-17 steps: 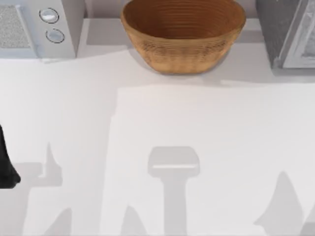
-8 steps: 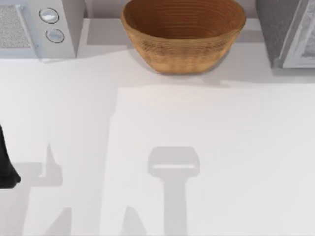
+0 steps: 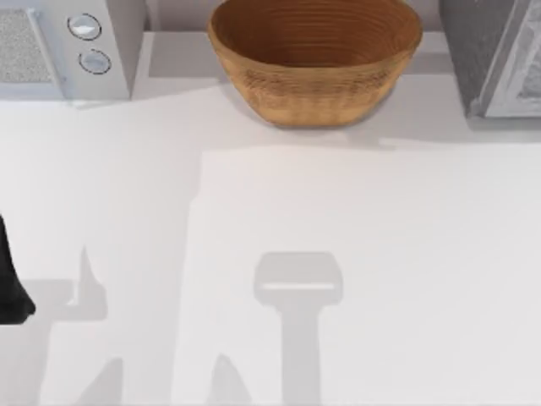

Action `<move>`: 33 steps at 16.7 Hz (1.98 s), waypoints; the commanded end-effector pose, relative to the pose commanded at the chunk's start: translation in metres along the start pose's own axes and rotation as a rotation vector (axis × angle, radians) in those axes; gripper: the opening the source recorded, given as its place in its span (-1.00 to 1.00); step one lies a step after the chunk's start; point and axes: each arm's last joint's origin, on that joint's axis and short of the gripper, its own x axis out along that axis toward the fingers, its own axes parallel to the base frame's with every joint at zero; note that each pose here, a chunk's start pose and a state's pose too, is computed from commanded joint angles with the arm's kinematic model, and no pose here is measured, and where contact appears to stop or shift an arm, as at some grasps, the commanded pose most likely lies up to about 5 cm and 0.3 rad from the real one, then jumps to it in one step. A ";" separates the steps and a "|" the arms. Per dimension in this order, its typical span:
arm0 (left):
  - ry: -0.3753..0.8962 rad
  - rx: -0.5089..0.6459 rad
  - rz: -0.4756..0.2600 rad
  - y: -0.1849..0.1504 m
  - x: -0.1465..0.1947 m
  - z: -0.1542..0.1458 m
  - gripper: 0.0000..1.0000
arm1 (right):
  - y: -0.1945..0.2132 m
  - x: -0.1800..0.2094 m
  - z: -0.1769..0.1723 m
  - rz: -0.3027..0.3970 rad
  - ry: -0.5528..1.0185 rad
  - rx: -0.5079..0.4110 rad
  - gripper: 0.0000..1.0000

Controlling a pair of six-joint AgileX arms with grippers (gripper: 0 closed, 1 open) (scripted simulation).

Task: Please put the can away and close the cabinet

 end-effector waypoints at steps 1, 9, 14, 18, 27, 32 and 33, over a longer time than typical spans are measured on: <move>0.000 0.000 0.000 0.000 0.000 0.000 1.00 | -0.007 0.003 0.007 0.000 -0.001 -0.002 1.00; 0.000 0.000 0.000 0.000 0.000 0.000 1.00 | -0.066 0.027 0.137 -0.008 0.012 0.018 1.00; 0.000 0.000 0.000 0.000 0.000 0.000 1.00 | -0.048 0.020 0.249 -0.006 0.026 0.044 1.00; 0.000 0.000 0.000 0.000 0.000 0.000 1.00 | -0.009 0.003 0.315 -0.002 0.014 0.023 1.00; 0.000 0.000 0.000 0.000 0.000 0.000 1.00 | 0.010 -0.007 0.339 -0.004 0.002 0.003 1.00; 0.000 0.000 0.000 0.000 0.000 0.000 1.00 | 0.030 0.023 0.341 0.007 0.001 0.010 1.00; 0.000 0.000 0.000 0.000 0.000 0.000 1.00 | 0.040 0.033 0.342 0.009 0.000 0.011 1.00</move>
